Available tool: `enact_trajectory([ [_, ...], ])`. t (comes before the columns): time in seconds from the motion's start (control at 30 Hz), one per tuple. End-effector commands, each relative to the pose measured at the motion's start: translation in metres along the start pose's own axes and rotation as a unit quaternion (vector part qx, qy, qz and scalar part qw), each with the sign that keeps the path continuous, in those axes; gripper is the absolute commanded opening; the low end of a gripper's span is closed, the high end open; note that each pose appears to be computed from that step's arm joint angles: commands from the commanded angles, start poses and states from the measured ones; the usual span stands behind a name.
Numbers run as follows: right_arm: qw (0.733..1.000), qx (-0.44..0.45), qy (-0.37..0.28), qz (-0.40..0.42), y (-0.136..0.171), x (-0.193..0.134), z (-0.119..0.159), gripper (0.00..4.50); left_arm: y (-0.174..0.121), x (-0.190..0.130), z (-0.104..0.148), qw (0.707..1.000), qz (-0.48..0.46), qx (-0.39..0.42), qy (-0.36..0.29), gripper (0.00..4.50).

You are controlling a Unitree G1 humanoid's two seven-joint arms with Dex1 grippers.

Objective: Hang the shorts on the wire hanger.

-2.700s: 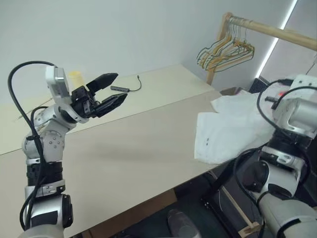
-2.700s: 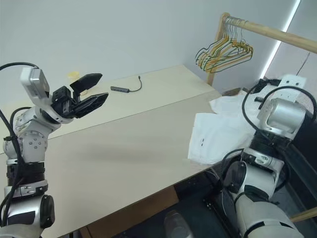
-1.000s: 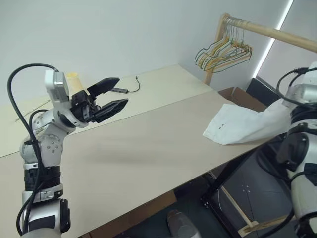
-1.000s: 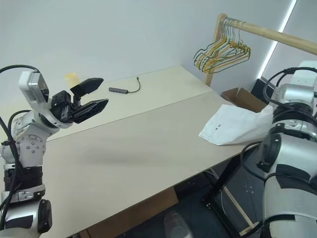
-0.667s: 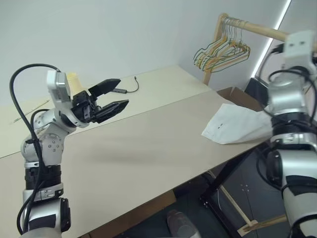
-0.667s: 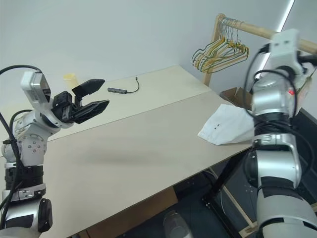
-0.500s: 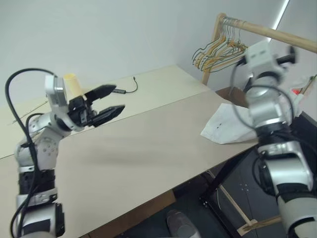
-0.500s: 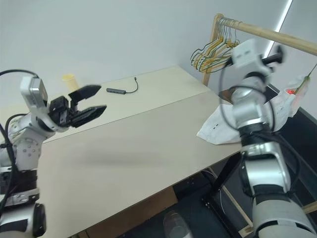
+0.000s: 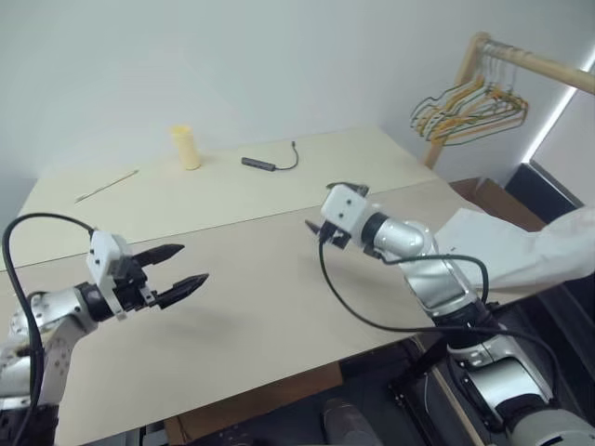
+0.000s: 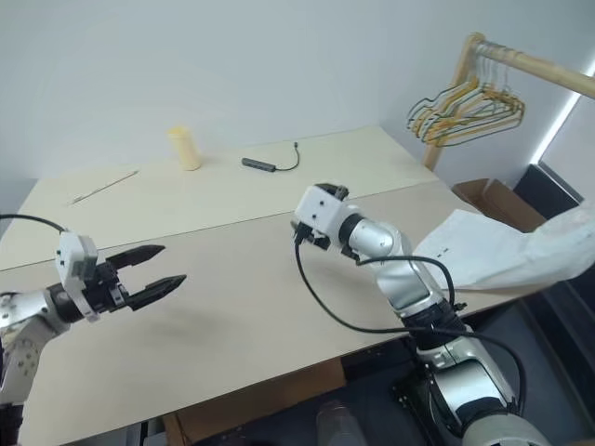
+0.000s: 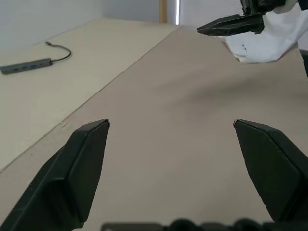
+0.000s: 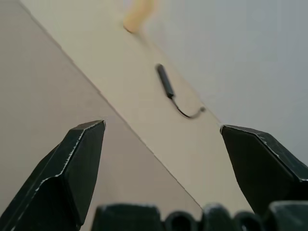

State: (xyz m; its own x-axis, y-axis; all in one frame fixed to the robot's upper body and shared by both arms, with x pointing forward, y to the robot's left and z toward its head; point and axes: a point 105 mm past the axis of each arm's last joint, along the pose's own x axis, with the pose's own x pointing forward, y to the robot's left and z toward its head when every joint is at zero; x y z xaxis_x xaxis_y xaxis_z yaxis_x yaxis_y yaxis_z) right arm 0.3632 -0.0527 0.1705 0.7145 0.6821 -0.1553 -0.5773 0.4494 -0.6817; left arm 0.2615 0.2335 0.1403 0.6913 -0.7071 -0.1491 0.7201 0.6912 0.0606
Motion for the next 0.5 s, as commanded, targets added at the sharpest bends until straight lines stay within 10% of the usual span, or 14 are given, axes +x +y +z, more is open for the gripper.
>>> enact_trajectory([
  [0.03, 0.998, 0.010, -0.041, 0.053, 0.011, -0.009, 0.020, 4.45, -0.011, -0.002, 0.010, 1.000, 0.007, 0.016, -0.011, 4.50],
  [0.5, 0.991, -0.048, 0.002, 0.124, 0.027, -0.005, -0.009, 4.45, -0.035, 0.009, 0.010, 0.998, 0.045, 0.002, -0.047, 4.50],
])
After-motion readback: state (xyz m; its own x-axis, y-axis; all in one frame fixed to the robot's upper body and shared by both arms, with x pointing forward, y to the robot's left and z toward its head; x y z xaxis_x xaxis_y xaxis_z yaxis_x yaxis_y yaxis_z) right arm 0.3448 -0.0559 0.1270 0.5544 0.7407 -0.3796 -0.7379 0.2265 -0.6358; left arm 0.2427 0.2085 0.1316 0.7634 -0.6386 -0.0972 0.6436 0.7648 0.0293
